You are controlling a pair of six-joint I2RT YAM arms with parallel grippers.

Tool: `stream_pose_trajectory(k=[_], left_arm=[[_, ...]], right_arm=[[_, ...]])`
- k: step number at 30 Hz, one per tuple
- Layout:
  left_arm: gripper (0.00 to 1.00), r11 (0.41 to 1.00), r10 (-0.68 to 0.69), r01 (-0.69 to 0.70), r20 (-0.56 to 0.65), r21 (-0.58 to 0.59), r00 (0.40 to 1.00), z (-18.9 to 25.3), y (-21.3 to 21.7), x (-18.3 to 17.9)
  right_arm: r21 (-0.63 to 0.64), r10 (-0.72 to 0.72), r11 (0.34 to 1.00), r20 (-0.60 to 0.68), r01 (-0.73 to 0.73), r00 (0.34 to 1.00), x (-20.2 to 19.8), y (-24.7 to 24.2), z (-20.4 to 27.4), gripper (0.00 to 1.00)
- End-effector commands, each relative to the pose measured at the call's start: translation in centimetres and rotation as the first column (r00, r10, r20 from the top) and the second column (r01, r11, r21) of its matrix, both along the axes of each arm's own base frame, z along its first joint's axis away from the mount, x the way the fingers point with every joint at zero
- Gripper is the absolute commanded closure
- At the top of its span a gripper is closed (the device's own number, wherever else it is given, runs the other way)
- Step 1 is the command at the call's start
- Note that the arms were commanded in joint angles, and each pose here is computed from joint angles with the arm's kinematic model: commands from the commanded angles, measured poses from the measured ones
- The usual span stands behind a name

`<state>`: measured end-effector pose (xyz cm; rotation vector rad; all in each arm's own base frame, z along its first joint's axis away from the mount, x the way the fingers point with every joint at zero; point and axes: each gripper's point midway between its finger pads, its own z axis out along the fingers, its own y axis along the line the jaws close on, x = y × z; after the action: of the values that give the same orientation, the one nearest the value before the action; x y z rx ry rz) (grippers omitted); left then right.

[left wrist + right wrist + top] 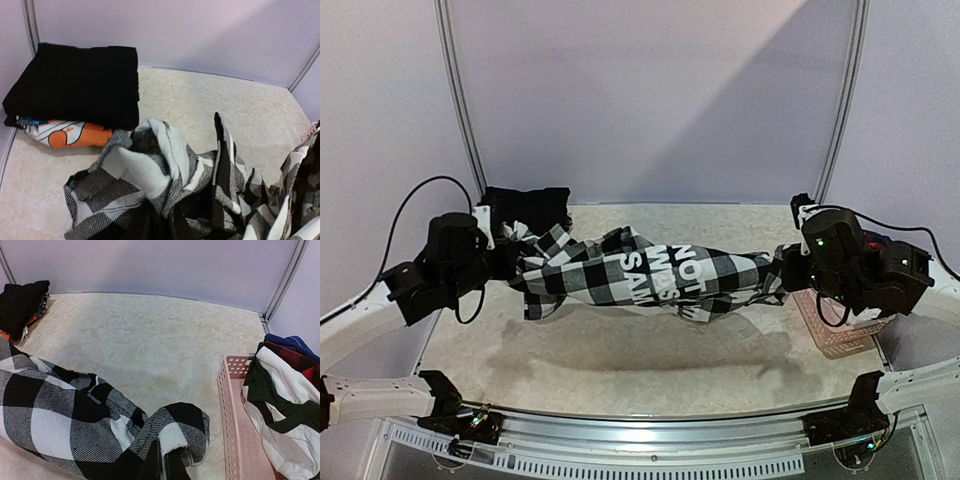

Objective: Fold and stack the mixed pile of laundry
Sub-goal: Pick up the crumpled shirt from the center of the board, then place the crumpled shirt at the center of the board.

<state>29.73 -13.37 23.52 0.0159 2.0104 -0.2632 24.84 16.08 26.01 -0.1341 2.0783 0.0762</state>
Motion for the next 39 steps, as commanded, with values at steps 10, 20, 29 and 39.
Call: stream_pose_trajectory(k=[10,20,29,39], left_arm=[[0.19,0.982,0.166,-0.174,-0.097,-0.08,0.981,-7.5,4.6,-3.4],[0.31,0.981,-0.192,0.183,-0.311,-0.06,0.931,-12.4,-4.0,-1.3],[0.25,0.936,-0.333,0.35,-0.372,-0.023,0.867,-14.9,-8.8,-3.7],[0.29,0.917,-0.351,0.398,-0.443,0.014,0.825,-18.2,-11.3,-2.8]], right_arm=[[0.037,0.129,0.992,-0.245,-0.124,0.961,-1.7,3.1,-10.6,0.68],[0.245,0.235,0.958,-0.367,-0.15,0.9,-6.6,2.4,-8.4,0.33],[0.226,0.152,0.971,-0.323,-0.08,0.934,-6.9,-0.5,-4.8,0.2],[0.198,0.208,0.968,-0.302,-0.152,0.931,-5.0,3.1,-4.3,0.13]])
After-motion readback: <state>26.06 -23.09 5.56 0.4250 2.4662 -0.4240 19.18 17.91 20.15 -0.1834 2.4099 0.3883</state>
